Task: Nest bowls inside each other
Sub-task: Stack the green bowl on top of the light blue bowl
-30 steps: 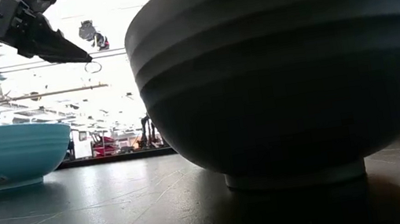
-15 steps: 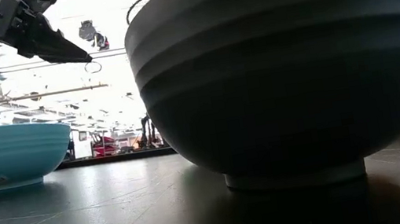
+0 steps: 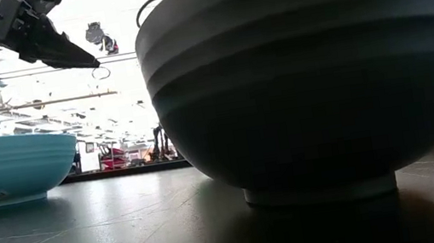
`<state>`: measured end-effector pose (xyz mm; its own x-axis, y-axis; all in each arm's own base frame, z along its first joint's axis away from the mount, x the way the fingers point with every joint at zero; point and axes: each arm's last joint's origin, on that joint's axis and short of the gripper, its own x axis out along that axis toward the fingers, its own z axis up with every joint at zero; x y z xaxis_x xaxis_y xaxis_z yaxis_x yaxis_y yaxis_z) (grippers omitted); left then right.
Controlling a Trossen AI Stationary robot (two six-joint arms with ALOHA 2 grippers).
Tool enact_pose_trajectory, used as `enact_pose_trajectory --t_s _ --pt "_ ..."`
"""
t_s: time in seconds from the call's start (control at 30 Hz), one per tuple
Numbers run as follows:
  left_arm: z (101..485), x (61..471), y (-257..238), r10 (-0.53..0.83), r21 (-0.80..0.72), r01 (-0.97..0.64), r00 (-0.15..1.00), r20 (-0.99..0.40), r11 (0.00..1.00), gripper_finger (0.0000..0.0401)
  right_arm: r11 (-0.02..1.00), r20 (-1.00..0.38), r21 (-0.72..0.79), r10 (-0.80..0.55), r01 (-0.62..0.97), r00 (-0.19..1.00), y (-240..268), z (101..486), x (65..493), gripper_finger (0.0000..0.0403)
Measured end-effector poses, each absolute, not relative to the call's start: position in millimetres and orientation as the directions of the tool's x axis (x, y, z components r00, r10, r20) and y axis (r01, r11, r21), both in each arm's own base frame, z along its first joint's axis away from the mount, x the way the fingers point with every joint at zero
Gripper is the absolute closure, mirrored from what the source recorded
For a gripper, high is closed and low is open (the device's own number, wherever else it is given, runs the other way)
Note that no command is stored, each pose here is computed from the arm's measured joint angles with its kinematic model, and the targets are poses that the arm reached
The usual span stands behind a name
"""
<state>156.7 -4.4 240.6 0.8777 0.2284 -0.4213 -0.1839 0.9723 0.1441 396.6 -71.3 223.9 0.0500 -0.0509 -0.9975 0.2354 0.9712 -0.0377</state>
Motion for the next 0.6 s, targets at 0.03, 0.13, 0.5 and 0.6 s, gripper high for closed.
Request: enact_pose_trajectory --t_s 0.03,0.13,0.5,0.6 --pt "240.7 156.7 -4.4 0.228 0.144 -0.184 0.878 -0.421 0.972 0.0203 0.971 -0.998 -0.038 -0.050 0.236 0.047 -71.3 223.8 396.4 0.0403" --pt "240.7 156.7 -4.4 0.228 0.144 -0.184 0.878 -0.421 0.972 0.0203 0.971 -0.998 -0.038 -0.050 0.236 0.045 -71.2 223.8 396.3 0.0403" --pt "240.6 156.7 -4.9 0.225 0.134 -0.185 0.878 -0.422 0.974 0.0203 0.970 -0.999 -0.042 -0.046 0.240 0.010 -70.9 223.4 393.0 0.0403" --pt "240.6 156.7 -6.3 0.217 0.134 -0.177 0.880 -0.421 0.975 0.0203 0.970 -0.999 -0.042 -0.046 0.240 0.010 -70.9 223.4 392.9 0.0403"
